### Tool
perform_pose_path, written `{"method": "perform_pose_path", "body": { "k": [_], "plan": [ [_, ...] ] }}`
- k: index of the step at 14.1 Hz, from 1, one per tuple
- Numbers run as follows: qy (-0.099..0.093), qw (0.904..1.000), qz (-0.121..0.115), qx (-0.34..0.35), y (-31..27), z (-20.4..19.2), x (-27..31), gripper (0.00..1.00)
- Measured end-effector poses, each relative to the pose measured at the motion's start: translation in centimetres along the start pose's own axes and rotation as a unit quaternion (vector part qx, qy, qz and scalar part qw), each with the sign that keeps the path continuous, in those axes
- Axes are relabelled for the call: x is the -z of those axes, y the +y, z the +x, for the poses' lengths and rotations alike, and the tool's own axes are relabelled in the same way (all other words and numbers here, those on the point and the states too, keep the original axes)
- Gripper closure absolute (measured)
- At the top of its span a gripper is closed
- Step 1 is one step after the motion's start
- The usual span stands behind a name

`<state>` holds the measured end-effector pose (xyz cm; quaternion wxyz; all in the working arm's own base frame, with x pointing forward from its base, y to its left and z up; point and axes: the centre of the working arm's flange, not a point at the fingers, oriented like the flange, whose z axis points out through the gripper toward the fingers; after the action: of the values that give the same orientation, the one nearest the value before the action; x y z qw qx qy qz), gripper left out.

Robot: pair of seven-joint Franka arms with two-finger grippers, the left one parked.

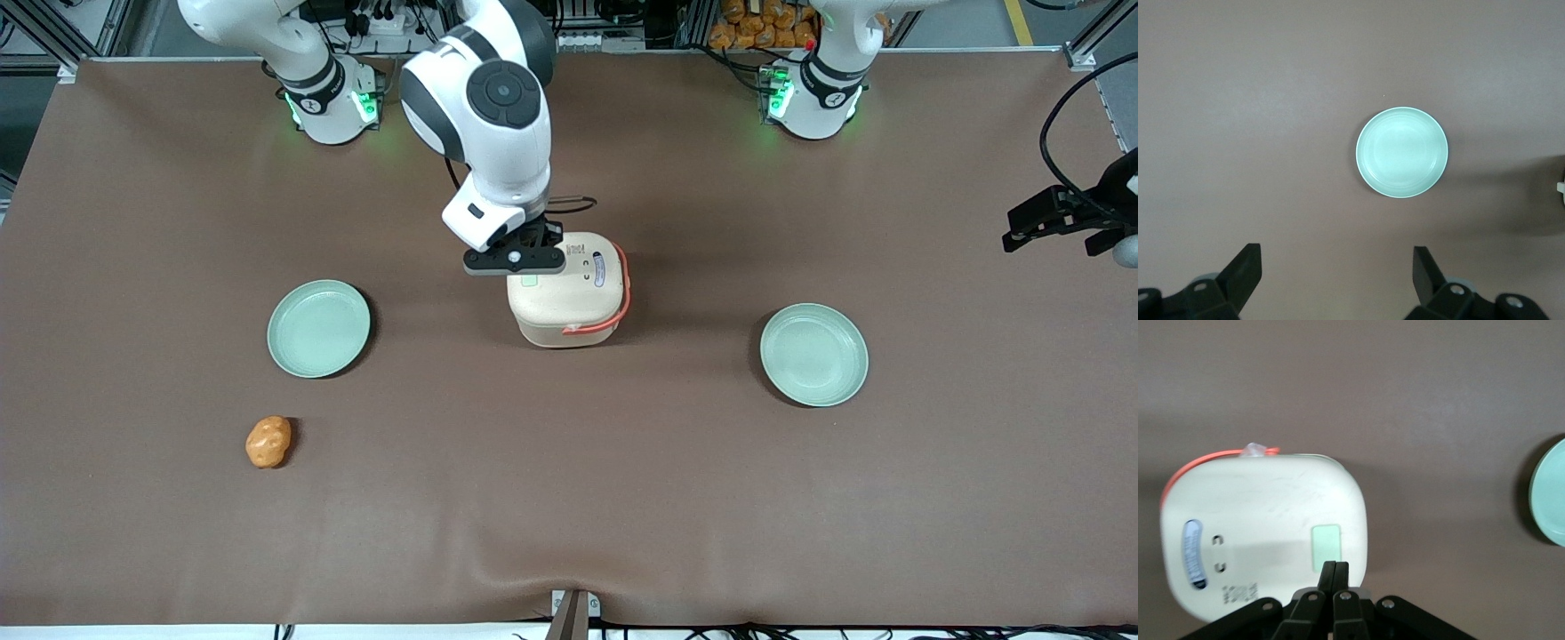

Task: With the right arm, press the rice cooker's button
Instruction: 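Lower the closed right gripper fingertips and press the green button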

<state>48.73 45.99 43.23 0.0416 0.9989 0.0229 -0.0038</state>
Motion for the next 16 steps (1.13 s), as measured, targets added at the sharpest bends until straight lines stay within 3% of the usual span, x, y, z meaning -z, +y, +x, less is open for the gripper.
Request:
{"method": "perform_pose_path", "body": {
  "k": [3,16],
  "plan": [
    [-0.002,0.9999,-0.013,0.008,-0.8,0.0,-2.1,0.99],
    [-0.004,0.9995,-0.018,0.025,-2.9,-0.9,-6.9,0.99]
  ]
}}
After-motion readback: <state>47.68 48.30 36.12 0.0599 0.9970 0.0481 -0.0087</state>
